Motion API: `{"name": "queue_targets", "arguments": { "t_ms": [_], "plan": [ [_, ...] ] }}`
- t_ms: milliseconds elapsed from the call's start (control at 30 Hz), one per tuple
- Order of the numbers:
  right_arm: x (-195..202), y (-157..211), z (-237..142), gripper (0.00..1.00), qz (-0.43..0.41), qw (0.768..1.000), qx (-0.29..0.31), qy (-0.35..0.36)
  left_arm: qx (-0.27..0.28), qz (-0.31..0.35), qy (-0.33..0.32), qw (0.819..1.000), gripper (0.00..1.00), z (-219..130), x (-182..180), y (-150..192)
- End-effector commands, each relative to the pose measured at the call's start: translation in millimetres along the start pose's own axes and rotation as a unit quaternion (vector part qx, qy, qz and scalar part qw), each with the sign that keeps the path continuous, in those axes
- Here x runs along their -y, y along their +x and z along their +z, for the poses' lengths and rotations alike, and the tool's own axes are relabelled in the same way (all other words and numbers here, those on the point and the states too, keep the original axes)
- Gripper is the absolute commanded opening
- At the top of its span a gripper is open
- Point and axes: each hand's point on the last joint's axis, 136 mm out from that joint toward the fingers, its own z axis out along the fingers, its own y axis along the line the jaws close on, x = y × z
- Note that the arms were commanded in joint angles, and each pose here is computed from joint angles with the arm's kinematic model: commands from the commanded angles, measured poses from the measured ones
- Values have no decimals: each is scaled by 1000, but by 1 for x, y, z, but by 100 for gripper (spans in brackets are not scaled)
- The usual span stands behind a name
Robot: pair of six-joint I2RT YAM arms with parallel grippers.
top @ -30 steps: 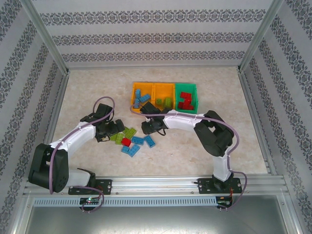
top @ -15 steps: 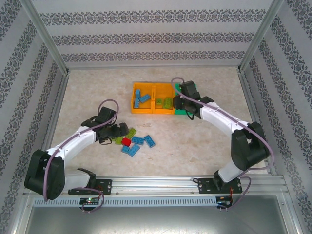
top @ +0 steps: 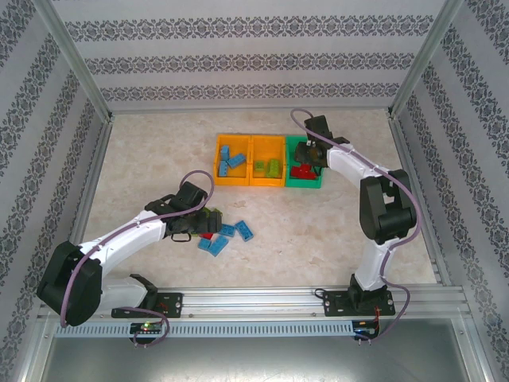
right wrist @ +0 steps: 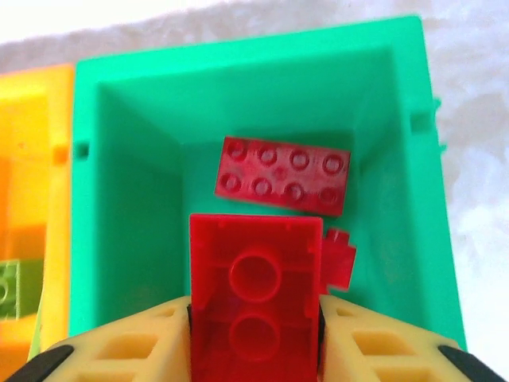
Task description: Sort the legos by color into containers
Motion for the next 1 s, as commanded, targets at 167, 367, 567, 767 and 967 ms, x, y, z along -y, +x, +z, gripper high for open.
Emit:
{"name": "queue_targets", "arguments": {
  "t_ms": [167, 367, 567, 767, 967],
  "plan": [
    [-3, 1, -4, 63, 2, 1000, -16, -20, -13, 50, -11, 999, 77, 1, 4, 11],
    [-3, 10, -20, 67, 10, 999, -8, -33, -30, 67, -18, 997, 76, 5, 1, 23],
    [-1, 14, -30, 68, 9, 999, -3, -35, -35, 93, -39, 994, 77, 9, -7, 26],
    [-7, 10, -39, 71, 17, 998, 11, -56, -38, 104, -46, 993, 76, 16, -5, 22],
    [-9, 6, -50, 73, 21, 997, 22, -67, -37, 116, -60, 991, 66, 20, -7, 17]
  ]
}}
